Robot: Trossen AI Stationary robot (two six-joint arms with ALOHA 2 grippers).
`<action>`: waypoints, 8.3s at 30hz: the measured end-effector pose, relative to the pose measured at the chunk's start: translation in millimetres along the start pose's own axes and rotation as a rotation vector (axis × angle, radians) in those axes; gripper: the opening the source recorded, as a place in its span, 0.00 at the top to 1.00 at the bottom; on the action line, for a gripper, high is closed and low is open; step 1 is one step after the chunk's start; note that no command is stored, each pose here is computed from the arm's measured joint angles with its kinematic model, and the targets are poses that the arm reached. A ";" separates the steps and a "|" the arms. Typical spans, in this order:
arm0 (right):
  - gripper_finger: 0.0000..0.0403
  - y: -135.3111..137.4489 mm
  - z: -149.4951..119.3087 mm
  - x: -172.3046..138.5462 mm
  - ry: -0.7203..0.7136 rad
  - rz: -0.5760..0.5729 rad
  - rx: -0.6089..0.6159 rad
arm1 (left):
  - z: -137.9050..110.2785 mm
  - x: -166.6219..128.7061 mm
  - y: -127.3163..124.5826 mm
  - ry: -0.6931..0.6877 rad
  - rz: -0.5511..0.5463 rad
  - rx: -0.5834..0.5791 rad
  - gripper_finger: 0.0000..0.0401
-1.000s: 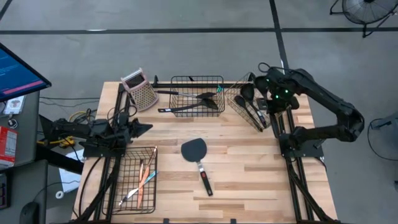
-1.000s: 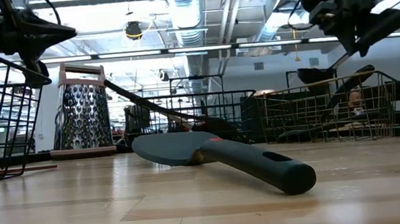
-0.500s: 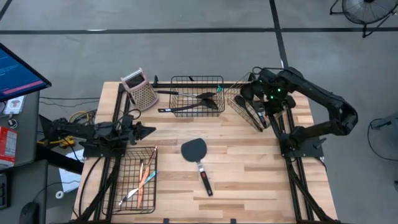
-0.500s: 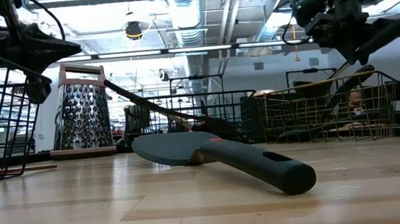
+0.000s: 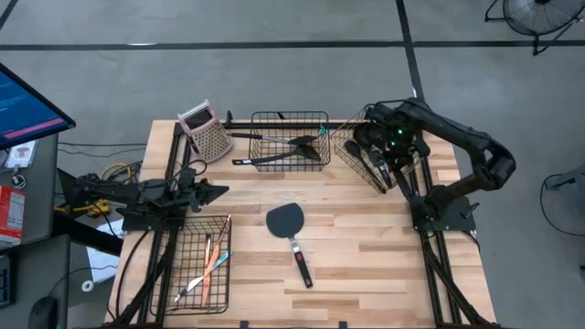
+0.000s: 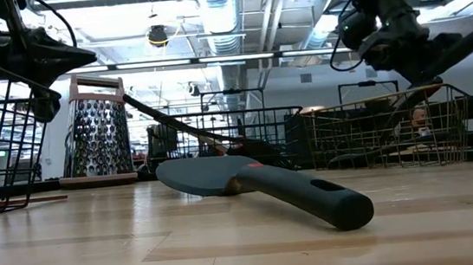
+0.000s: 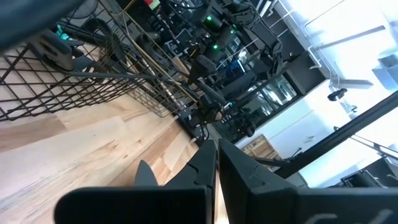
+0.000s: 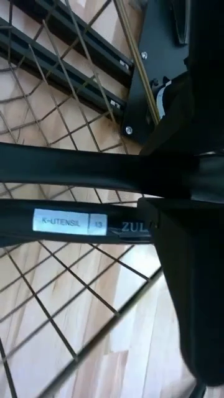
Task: Pick & Place Kitchen Items
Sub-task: Put the black ladle into the top right wire basket, then put the black spatula into the top left wire basket, then return to Home Position
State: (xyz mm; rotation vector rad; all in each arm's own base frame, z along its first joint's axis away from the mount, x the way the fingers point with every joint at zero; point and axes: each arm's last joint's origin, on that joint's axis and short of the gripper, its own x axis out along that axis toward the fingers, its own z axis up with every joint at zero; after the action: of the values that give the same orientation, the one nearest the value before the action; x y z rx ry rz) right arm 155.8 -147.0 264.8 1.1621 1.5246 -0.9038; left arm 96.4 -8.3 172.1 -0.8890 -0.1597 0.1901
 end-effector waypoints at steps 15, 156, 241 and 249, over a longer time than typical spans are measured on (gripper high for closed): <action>0.71 -1.1 5.0 2.6 -0.022 -0.065 0.004 | 0.1 0.0 -0.1 0.000 -0.001 0.000 1.00; 0.76 224.6 -248.3 -154.2 -0.850 1.229 -1.062 | -6.6 4.0 0.9 0.103 -0.010 0.047 0.66; 0.32 -2.9 -224.3 -261.9 -1.418 0.810 -1.097 | 3.9 6.0 -12.8 -0.006 -0.134 -0.054 0.66; 0.32 -53.6 -222.1 -211.0 -1.508 0.777 -1.004 | 4.2 5.9 -13.1 -0.009 -0.137 -0.048 0.66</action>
State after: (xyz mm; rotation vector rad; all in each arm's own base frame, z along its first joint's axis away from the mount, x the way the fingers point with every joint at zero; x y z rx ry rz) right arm 60.3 -3.6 523.7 0.0512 0.0711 -0.1664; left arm 102.6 -11.8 185.3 -0.9214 -0.2338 0.0633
